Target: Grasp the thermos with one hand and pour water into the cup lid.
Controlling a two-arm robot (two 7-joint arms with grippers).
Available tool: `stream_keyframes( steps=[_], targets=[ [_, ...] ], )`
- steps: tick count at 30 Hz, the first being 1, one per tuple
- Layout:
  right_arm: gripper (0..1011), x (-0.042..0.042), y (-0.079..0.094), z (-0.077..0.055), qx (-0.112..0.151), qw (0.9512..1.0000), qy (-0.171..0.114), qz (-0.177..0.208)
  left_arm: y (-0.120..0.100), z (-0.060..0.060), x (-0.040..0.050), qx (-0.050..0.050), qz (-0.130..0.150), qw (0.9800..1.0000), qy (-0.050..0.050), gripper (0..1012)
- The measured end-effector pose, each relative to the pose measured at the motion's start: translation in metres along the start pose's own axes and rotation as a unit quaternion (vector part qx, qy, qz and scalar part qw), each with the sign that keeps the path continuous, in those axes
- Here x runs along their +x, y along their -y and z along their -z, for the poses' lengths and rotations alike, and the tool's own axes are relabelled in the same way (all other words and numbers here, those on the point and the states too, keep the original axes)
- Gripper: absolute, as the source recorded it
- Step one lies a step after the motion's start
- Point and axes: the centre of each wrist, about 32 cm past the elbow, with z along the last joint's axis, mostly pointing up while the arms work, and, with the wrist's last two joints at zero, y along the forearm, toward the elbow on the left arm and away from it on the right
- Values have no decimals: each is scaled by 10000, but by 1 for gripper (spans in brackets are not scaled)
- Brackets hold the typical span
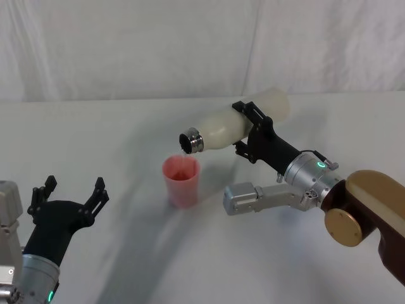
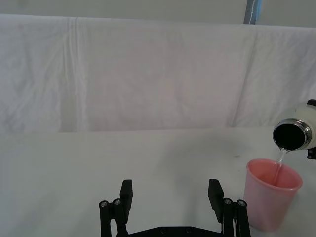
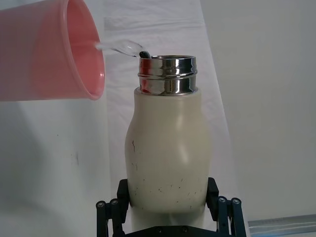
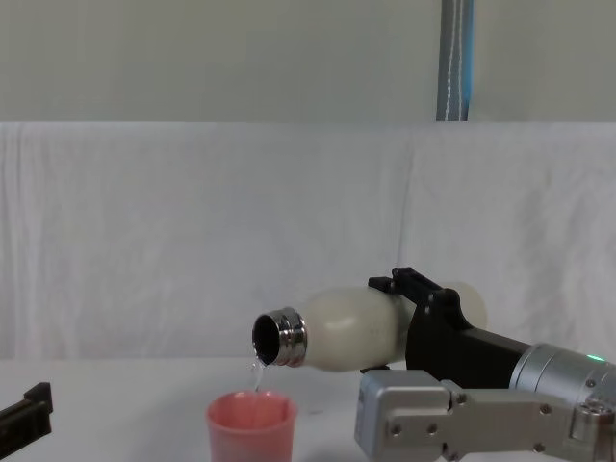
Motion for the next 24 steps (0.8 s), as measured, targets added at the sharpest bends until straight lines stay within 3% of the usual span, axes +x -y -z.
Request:
stream_keyframes(
  steps=[24],
  targets=[
    [950, -11, -1, 19, -35, 10000, -28, -80, 0, 0, 0, 0, 0, 10000, 0, 1001]
  ],
)
